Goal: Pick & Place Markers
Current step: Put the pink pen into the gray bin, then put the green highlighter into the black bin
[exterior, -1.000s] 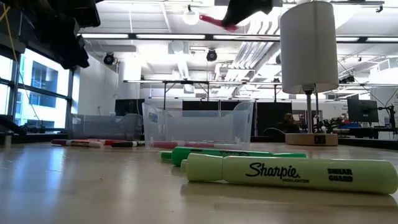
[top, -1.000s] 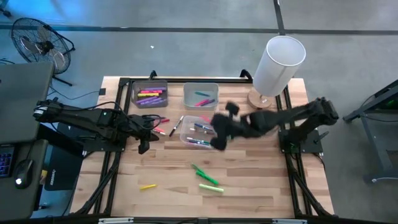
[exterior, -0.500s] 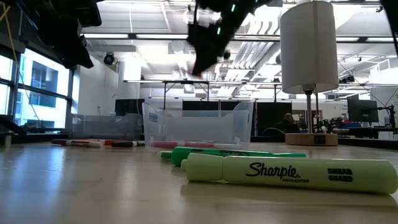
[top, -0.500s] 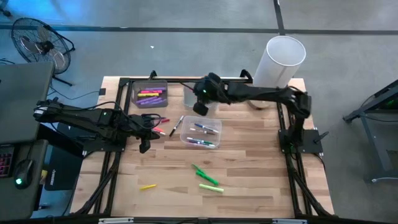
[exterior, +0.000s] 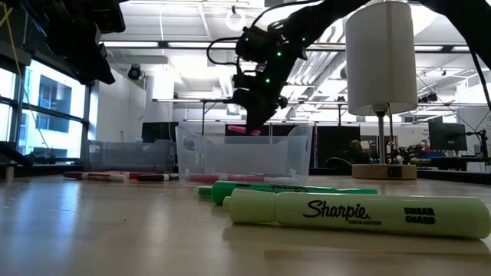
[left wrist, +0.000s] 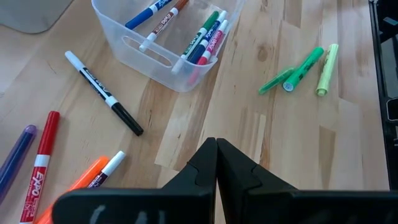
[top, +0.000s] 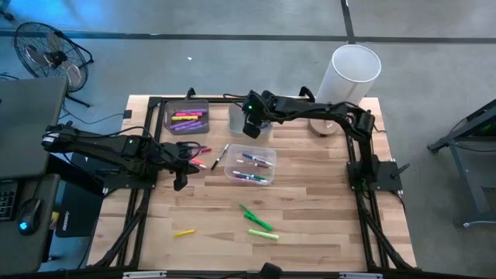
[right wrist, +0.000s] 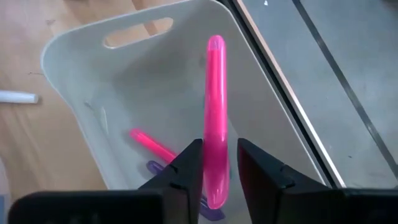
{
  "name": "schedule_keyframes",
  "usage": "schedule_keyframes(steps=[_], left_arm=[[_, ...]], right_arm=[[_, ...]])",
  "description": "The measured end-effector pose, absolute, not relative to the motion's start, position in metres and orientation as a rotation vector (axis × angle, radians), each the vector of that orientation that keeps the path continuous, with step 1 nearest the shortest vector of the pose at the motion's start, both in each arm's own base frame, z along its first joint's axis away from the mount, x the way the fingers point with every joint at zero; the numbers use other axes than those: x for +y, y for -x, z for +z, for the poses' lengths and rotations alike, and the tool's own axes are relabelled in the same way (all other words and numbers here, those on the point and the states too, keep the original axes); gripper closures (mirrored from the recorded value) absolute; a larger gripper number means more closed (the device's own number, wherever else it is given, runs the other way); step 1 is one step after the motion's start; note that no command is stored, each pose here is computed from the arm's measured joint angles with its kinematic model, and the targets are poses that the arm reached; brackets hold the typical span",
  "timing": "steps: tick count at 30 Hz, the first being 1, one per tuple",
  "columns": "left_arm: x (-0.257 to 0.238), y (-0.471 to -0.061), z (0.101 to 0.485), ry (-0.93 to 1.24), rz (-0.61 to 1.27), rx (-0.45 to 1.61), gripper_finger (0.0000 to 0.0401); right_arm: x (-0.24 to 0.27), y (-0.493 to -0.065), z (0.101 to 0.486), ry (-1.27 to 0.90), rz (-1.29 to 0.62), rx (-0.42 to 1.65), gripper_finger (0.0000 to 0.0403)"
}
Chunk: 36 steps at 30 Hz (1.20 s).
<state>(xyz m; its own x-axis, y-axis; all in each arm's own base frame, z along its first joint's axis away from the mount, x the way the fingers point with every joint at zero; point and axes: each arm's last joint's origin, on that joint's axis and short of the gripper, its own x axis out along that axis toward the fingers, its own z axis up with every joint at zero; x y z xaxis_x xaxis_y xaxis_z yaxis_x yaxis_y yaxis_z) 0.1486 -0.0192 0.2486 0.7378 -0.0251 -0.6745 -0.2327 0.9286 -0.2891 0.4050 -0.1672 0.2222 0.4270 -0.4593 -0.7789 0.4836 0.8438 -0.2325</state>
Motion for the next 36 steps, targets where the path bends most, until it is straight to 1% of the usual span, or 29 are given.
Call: schedule_keyframes(steps=[5,10,17,20,25,29,36], left_arm=[[-0.019,-0.149,0.249,0.371,0.117,0.737,0.0400],[-0.019,-0.149,0.249,0.371,0.116,0.737,0.0400],[-0.019,-0.149,0.249,0.371,0.116,0.737,0.0400],[-0.019,-0.149,0.249,0.371,0.116,0.737,0.0400],[-0.019,-0.149,0.249,0.371,0.116,0.737,0.0400],[-0.019,-0.149,0.249,0.372,0.115,0.737,0.0400],[-0.019,-0.149,0.249,0.372,0.116,0.737,0.0400]], right_arm=[[-0.167,-0.405,0.223,-0.023,-0.588,0.962,0.0299],[-0.167,-0.405,0.223,-0.052,-0.592,0.953,0.0297],[-0.164,-0.404,0.223,-0.127,-0.550,0.951,0.0297],[-0.157,-0.400,0.230,-0.171,-0.541,0.965,0.0305],[-0.133,-0.393,0.251,-0.153,-0.521,0.980,0.0330],[-0.114,-0.388,0.271,-0.170,-0.516,0.943,0.0348],[-0.068,-0.385,0.285,-0.235,-0.472,0.942,0.0379]])
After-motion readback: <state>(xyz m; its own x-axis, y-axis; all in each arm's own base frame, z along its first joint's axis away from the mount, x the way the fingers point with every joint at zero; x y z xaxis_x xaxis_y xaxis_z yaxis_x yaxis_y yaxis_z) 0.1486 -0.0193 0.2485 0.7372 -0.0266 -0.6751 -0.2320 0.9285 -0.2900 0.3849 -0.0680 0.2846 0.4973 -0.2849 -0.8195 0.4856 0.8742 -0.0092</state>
